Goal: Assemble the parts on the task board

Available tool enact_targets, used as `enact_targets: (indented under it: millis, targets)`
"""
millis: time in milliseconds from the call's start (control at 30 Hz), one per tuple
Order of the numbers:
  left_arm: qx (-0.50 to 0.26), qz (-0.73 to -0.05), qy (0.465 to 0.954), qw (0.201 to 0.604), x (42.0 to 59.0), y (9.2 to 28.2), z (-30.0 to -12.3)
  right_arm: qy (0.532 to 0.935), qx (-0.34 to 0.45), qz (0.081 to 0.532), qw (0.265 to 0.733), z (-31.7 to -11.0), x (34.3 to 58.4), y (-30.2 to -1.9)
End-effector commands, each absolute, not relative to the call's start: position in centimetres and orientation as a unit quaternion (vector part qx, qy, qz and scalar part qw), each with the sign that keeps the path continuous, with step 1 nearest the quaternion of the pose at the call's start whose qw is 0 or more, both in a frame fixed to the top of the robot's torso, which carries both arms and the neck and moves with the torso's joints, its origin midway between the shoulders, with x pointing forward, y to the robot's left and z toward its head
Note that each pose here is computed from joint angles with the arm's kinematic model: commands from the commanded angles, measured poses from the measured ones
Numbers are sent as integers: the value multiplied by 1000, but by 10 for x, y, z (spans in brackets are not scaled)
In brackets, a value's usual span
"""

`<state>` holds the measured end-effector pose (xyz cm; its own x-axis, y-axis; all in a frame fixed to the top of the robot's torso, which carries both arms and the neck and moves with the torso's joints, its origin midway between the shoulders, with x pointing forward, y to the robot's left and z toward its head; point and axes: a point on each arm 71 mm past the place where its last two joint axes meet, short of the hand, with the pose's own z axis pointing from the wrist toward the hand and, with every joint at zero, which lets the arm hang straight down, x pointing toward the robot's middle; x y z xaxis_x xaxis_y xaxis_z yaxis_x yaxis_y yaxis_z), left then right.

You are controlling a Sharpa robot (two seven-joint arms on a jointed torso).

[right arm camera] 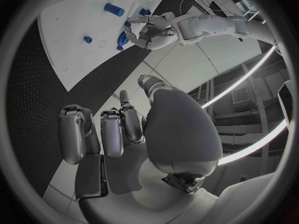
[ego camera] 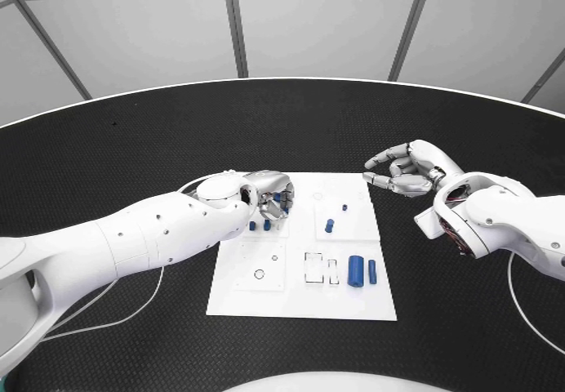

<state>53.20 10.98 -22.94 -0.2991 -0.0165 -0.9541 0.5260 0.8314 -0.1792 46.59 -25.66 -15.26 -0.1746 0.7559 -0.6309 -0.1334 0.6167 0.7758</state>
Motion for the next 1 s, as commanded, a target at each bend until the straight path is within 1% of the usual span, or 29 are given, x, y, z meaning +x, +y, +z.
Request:
enact_targets:
  millis: [33, 1000]
  targets:
    - [165, -237, 772, 567, 532, 110, -230, 671, 232, 371, 599, -153, 466, -256]
    - [167, -233, 779, 558, 532, 109, -233, 671, 231, 372, 598, -153, 466, -256]
